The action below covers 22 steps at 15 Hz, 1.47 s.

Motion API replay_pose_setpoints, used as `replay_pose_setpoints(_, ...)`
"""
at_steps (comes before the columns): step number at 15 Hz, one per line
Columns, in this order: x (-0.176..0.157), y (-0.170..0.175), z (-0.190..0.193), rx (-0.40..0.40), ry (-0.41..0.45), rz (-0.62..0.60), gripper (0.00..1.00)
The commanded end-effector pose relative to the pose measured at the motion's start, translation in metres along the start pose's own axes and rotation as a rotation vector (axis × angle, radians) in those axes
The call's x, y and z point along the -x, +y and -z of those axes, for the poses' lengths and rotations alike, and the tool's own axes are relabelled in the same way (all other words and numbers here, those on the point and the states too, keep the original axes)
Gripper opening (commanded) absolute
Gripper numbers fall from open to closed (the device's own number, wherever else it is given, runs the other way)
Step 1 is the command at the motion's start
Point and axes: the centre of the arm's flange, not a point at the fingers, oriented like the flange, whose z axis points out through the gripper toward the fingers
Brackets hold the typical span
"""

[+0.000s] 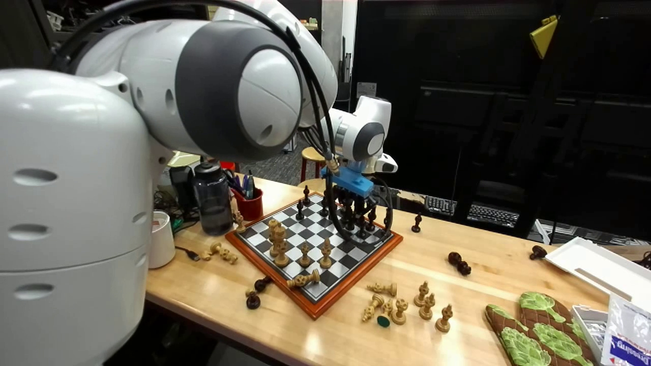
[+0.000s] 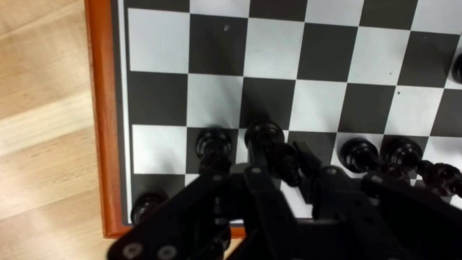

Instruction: Remove a chess piece from the chessboard

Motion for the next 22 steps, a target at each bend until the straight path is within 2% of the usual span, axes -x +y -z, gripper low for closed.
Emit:
replay_pose_setpoints(1, -0.01, 0.0, 0.001, -0.027, -0.016, 0.014, 0.06)
replay_pose_setpoints(19, -0.023, 0.003, -0.007, -0.026, -0.013, 0.023, 0.06)
replay_pose_setpoints(21, -0.023, 0.002, -0.007, -0.025, -0.013, 0.023, 0.5)
replay_pose_setpoints(22, -0.023, 0.002, -0.007, -0.024, -0.013, 0.022, 0.53)
